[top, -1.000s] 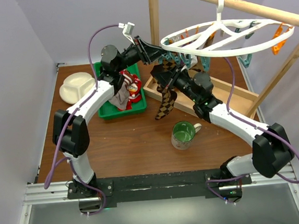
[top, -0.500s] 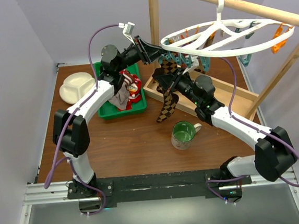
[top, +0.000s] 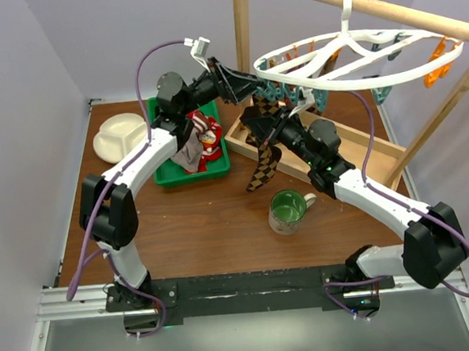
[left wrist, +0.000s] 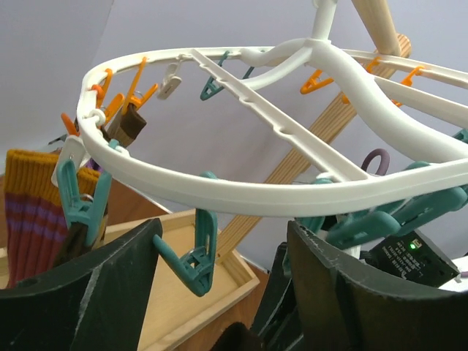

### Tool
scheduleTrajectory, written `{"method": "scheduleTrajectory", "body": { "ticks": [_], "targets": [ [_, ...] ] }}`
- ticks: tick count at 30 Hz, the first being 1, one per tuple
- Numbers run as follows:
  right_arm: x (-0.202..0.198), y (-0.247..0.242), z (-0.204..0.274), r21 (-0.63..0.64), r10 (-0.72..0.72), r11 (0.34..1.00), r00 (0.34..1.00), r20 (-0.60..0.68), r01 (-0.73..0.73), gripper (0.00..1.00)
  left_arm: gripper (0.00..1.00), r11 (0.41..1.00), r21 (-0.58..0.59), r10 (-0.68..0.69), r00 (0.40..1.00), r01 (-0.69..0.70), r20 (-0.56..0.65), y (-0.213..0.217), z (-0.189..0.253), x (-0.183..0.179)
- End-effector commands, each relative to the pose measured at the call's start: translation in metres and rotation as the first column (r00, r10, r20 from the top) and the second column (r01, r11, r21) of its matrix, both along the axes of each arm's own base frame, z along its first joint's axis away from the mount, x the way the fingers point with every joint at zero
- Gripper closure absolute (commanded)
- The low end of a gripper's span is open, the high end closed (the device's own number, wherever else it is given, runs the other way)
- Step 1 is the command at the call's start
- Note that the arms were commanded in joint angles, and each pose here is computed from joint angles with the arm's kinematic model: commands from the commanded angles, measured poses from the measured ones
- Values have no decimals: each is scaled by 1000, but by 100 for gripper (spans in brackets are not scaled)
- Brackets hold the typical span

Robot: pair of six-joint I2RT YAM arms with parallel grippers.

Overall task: Remove the socks clipped to the hanger
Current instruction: Remove the sock from the hanger.

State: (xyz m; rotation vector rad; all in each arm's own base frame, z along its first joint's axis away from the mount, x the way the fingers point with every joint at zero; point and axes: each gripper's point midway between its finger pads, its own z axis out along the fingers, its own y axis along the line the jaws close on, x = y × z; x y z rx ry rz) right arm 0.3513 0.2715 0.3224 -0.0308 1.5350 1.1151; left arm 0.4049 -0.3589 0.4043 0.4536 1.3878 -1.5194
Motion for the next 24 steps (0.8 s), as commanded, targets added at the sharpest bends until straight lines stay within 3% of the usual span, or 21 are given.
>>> {"method": "scheduleTrajectory", "body": {
  "ticks": [1,16,24],
  "targets": [
    [-7,-3,12,3,-1,1000,999,44,1,100,23,999,-19,50,993,-48,105,18,31,-20],
    [-7,-2,9,0,4,1000,999,40,-4,100,20,965,85,240,967,-247,87,49,-9,-12],
    [-4,-3,12,8,-9,1000,1000,20,9,100,24,968,77,237,971,-239,27,66,-52,-49]
  ]
}}
